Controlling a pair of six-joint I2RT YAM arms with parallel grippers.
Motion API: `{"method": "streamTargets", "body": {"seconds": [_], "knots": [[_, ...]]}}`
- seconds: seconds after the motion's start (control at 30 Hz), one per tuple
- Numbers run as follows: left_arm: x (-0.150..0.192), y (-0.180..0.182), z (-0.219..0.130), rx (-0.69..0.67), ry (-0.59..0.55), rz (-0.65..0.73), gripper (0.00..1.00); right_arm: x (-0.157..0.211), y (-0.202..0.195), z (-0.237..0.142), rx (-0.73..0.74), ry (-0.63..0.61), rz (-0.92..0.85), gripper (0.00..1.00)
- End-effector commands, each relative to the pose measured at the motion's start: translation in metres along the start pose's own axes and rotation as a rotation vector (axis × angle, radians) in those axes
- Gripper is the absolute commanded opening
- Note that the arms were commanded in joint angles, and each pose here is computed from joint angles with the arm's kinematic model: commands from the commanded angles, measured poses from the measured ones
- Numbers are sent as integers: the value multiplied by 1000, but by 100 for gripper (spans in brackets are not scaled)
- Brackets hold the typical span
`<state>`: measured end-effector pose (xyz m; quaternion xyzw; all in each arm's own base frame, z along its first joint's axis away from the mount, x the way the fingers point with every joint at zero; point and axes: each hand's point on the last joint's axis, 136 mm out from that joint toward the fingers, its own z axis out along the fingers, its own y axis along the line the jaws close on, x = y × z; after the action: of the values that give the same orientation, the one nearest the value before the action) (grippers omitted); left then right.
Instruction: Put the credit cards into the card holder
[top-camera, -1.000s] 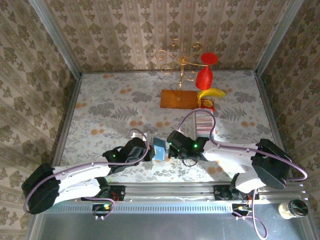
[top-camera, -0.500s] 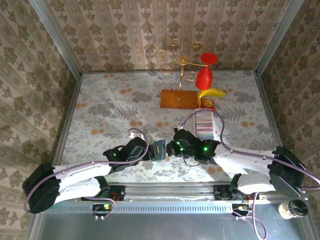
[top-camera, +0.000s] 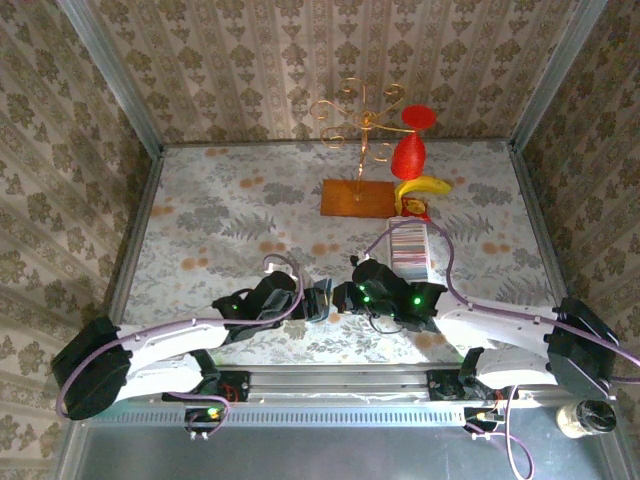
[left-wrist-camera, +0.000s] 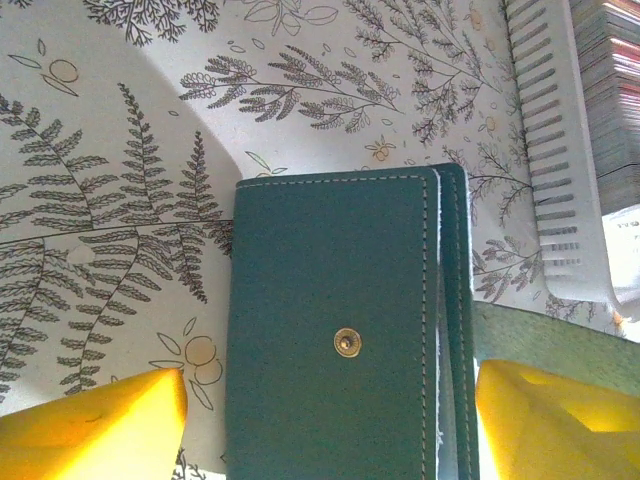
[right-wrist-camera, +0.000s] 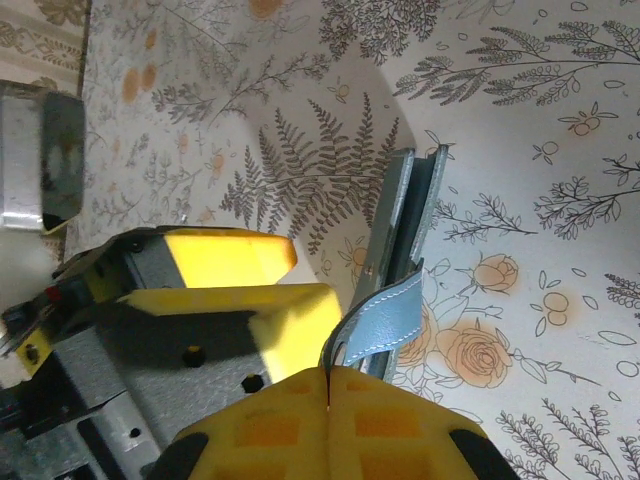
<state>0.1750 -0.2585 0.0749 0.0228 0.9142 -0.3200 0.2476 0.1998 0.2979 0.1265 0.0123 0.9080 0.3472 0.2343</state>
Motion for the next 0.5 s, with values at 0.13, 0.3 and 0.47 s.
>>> {"method": "streamTargets", "body": {"seconds": [0.13,0.3,0.47], "knots": [[-6,-14,3,58,5,-17,77,-3,11,-7,-49,-16,7,0],[-3,-8,5,40,17,-22,73,-2,9,-6,-40,-15,8,0],[-3,-1,4,15,16,-27,58,-2,7,-6,-27,-16,7,0]]}}
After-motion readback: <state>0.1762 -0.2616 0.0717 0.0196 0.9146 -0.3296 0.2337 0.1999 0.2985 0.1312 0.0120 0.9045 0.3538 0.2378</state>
